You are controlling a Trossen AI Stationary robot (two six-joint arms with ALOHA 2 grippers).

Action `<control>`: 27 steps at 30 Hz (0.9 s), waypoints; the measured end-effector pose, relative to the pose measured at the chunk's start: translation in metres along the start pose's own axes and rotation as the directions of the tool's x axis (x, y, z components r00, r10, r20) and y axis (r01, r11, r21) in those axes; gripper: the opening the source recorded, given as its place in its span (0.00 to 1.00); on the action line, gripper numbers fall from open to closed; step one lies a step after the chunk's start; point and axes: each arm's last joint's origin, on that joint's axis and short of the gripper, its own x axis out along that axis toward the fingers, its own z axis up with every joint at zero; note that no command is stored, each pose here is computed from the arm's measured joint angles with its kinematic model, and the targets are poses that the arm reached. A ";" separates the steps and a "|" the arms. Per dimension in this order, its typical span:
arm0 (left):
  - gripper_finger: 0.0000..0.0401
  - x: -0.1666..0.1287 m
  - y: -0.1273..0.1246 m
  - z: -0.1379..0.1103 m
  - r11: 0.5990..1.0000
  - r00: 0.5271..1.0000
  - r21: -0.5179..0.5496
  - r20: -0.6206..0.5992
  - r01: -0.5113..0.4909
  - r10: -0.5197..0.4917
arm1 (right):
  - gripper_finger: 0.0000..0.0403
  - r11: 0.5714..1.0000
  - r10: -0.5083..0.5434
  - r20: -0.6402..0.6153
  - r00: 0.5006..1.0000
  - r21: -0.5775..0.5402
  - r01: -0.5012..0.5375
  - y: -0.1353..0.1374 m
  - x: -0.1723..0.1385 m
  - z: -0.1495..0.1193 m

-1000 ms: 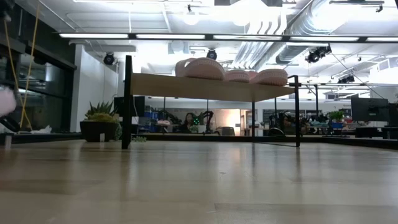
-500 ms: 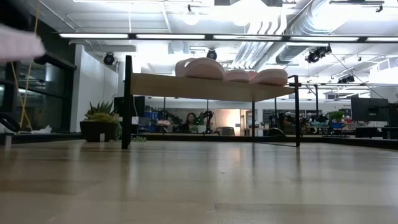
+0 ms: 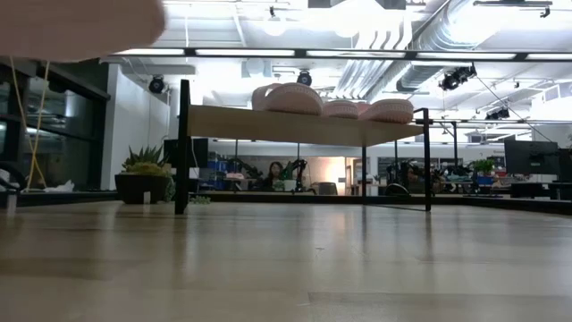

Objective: Pick and place slides into the shelf
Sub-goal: Put the pink slide on the shelf

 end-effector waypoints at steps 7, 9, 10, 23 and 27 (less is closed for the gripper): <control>0.01 -0.021 0.012 0.022 1.000 0.999 0.029 0.040 -0.007 0.006 | 0.42 0.995 -0.080 -0.016 0.997 -0.062 0.079 -0.002 0.000 0.000; 0.02 -0.029 0.012 0.030 0.999 0.998 0.040 0.068 -0.009 0.006 | 0.42 0.993 -0.093 -0.018 0.996 -0.075 0.091 -0.003 0.000 0.000; 0.02 -0.033 0.012 0.033 0.999 0.997 0.048 0.078 -0.012 0.008 | 0.42 0.993 -0.096 -0.019 0.995 -0.075 0.095 -0.003 0.000 -0.001; 0.03 -0.059 0.007 0.054 0.995 0.990 0.097 0.144 -0.024 0.010 | 0.42 0.992 -0.099 0.003 0.995 -0.082 0.099 0.005 -0.012 0.002; 0.03 -0.059 0.008 0.054 0.995 0.990 0.094 0.142 -0.038 0.024 | 0.42 0.992 -0.103 0.016 0.995 -0.073 0.104 0.006 -0.015 0.004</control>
